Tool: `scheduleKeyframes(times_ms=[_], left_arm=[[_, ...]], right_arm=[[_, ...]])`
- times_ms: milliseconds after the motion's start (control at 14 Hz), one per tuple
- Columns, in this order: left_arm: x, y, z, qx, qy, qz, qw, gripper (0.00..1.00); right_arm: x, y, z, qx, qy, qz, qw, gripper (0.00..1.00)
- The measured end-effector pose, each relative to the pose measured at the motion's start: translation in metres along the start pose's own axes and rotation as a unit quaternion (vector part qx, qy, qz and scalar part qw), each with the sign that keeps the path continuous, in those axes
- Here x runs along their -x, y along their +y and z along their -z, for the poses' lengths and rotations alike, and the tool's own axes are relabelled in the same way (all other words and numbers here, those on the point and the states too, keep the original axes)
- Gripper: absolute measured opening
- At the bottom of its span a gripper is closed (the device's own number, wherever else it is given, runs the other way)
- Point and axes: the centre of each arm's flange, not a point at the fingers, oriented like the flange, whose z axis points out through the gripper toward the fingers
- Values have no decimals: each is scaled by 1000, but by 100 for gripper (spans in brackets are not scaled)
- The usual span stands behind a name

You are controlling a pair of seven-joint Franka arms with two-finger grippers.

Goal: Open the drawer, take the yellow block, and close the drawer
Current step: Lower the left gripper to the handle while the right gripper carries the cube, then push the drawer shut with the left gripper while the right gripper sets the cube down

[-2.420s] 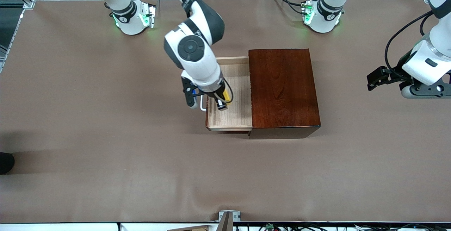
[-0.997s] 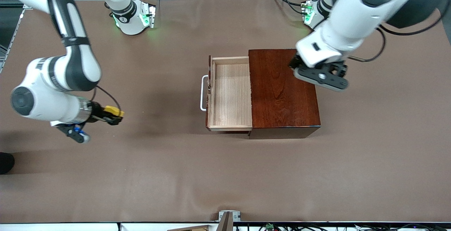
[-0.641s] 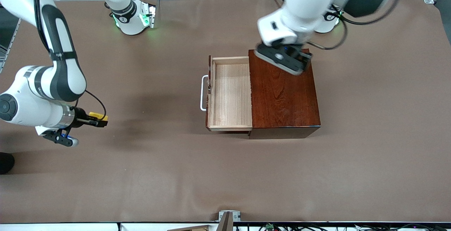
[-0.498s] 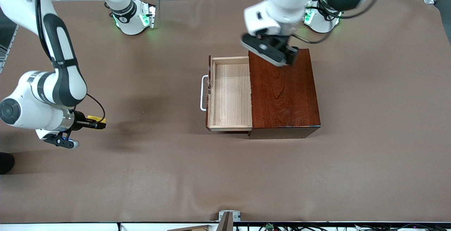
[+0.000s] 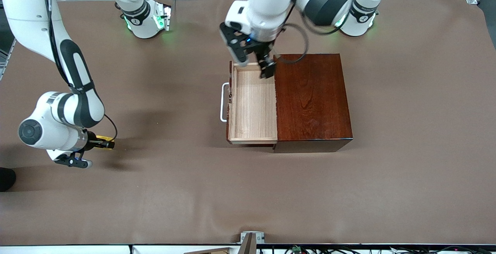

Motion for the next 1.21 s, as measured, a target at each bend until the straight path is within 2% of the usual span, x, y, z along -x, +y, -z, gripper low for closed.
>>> scheduleKeyframes(times_ms=[214,427,641,783,925,1210], left_arm=[[-13,2,-16,4,9,-18,1000,100],[-23,0,-19,-4,41,-25,999,100],[-53,16,-65,-1,85,-40,996,100],[-68,21,-110,4,100,-67,993,100],[-75,18,-147,7,107,-105,989,100],[-71,2,-186,4,90,-164,982,100]], right_arm=[[-3,2,-11,2,8,0,1000,56],[-6,0,-14,1,23,2,1000,56],[-10,-2,-19,1,37,12,999,56],[-10,-3,-20,1,39,22,999,56],[-10,-3,-20,1,39,27,999,56],[-10,-4,-20,1,39,33,999,56]])
